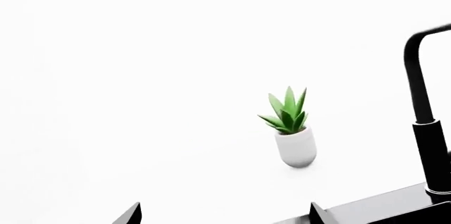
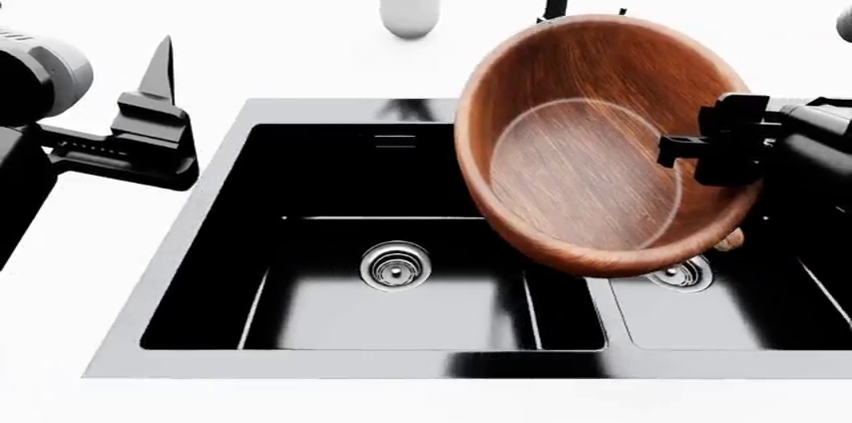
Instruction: Pick the bowl and pitcher and place them in the sink. Then turn on the water.
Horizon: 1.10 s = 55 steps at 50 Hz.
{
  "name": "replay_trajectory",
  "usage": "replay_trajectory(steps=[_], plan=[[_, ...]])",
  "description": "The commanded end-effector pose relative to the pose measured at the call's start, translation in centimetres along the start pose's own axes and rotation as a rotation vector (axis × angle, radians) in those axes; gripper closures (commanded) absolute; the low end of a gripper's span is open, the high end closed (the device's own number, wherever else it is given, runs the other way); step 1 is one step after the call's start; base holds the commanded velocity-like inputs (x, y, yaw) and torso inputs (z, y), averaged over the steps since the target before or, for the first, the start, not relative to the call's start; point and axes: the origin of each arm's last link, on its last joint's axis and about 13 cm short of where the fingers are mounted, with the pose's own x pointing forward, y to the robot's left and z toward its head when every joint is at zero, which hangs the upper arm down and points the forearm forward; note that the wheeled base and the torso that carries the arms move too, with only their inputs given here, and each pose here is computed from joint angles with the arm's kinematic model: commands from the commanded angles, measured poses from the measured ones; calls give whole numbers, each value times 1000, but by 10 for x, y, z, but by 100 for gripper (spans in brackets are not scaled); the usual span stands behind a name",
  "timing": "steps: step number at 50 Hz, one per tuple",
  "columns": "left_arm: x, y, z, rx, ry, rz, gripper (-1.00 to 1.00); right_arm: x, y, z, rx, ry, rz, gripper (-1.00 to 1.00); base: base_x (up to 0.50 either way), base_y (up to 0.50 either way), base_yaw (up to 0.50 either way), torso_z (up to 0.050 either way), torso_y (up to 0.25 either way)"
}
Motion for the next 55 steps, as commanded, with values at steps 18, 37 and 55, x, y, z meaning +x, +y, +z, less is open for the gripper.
replay_trajectory(steps=[18, 37, 55], plan=[[2, -1, -1, 3, 4, -8, -100, -1, -2, 2, 4, -17, -17, 100, -1, 500, 0, 1, 1], [1, 0, 2, 5, 0, -8, -100, -1, 0, 4, 3, -22, -8, 100, -1, 500, 0, 0, 0], [3, 0, 2, 12, 3, -5, -100, 1, -1, 2, 7, -20, -6, 100, -1, 500, 0, 0, 0]])
